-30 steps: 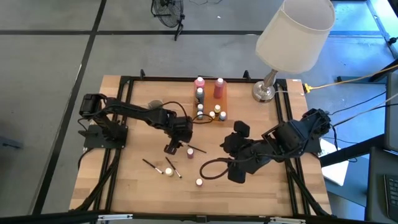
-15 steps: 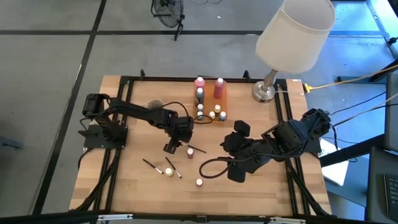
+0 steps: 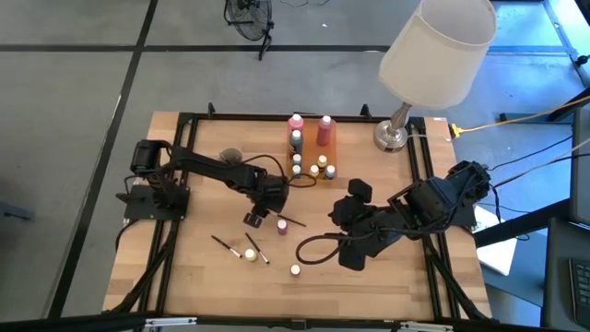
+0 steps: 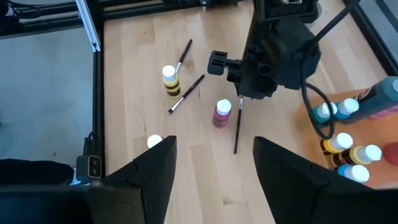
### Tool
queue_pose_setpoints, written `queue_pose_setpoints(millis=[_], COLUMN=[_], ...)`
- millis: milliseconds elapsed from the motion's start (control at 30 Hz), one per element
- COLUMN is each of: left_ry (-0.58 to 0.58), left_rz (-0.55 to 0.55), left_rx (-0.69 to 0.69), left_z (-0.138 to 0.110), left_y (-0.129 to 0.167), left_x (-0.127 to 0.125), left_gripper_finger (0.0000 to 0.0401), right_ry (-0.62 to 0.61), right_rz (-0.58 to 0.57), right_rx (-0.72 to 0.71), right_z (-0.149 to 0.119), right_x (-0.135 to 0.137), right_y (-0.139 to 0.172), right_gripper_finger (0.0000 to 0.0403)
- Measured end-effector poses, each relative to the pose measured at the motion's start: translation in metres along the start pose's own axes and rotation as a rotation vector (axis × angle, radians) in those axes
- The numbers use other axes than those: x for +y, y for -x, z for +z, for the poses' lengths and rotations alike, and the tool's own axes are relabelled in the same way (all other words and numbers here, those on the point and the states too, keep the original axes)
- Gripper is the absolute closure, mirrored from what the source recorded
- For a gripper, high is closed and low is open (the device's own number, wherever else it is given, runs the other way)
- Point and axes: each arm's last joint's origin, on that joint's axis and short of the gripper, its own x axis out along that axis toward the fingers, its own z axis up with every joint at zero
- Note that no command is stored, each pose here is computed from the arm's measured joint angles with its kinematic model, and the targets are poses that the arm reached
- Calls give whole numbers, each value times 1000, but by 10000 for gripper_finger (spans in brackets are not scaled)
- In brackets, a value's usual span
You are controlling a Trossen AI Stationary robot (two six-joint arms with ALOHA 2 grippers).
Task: Pick & Place Paint Supplies
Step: Put the top silver paint brush into the white cup
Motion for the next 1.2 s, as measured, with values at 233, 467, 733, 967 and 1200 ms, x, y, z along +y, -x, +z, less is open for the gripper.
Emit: queue_pose_setpoints(millis=[233, 467, 733, 967, 1200], left_ry=[-26, -24, -21, -7, 8], left_rz=[-23, -25, -17, -14, -16], left_rx=[26, 40, 53, 54, 65], left_z=[3, 5, 4, 2, 0], left_y=[-14, -24, -27, -28, -28], left_x=[-8, -10, -9, -5, -4], left_gripper_finger=[262, 262, 262, 262, 262], right_ry=[5, 8, 10, 11, 11], right_rz=[3, 1, -1, 7, 18], right_rx=[18, 24, 27, 35, 44], right_z=[-1, -2, -2, -3, -3], right_x=[-1, -1, -1, -1, -1], right_y=[0, 0, 0, 0, 0], right_gripper_finger=[186, 186, 186, 186, 186])
